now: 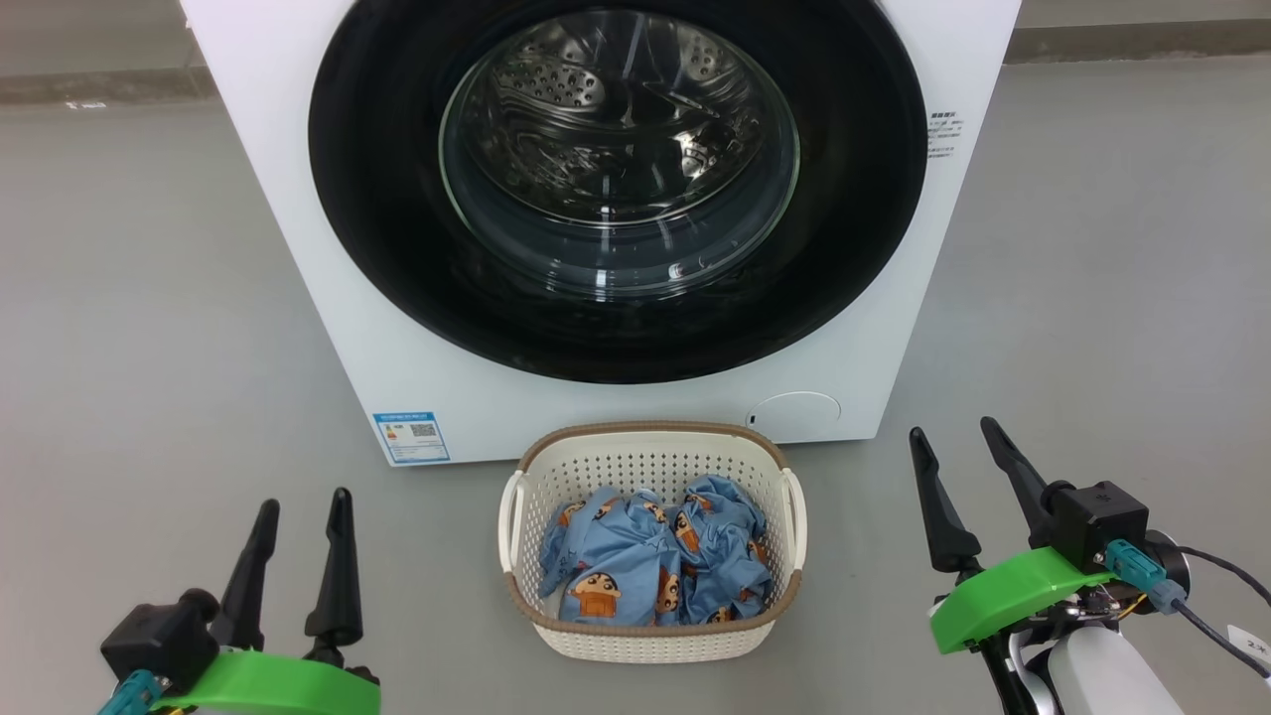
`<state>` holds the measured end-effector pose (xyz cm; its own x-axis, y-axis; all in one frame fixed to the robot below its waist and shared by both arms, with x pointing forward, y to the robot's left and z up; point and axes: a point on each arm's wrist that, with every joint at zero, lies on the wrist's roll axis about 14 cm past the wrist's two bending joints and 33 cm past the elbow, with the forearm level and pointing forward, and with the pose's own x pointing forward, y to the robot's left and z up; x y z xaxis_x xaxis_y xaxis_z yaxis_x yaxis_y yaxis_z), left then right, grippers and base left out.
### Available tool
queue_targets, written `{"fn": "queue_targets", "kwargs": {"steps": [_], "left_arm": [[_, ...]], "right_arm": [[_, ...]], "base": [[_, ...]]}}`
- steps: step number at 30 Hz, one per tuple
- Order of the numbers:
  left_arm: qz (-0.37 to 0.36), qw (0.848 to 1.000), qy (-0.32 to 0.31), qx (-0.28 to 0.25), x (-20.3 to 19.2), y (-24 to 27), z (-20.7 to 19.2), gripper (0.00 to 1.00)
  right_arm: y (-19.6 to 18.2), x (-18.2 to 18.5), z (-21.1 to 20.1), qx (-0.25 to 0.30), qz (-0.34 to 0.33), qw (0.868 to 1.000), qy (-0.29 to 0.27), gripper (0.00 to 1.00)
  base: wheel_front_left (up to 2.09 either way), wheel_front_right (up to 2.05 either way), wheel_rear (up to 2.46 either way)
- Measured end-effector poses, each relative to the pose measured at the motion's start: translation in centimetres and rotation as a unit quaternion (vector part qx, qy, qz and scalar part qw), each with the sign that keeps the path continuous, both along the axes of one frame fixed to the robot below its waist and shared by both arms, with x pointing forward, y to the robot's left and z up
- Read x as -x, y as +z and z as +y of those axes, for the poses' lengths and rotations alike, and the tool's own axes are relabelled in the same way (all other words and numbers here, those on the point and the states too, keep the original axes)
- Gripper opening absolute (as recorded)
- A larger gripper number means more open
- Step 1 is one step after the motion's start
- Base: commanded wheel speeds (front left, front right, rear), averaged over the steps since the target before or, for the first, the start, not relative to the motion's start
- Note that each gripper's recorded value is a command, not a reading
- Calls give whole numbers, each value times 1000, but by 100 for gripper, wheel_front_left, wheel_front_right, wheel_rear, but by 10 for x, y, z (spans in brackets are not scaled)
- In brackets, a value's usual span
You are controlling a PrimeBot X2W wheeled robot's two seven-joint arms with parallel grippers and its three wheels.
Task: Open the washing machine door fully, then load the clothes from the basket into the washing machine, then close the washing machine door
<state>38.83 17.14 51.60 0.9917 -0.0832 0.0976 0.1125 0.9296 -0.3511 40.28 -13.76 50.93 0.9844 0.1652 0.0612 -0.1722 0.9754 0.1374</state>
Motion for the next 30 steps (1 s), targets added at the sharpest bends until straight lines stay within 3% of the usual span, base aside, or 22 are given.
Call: {"fn": "queue_targets", "kwargs": {"steps": [30], "left_arm": [[2, 1000, 0, -3, -3, -2, 2, 100]], "right_arm": [[0, -2, -1, -5, 1, 1000, -2, 100]], "base": [[0, 0, 0]]}}
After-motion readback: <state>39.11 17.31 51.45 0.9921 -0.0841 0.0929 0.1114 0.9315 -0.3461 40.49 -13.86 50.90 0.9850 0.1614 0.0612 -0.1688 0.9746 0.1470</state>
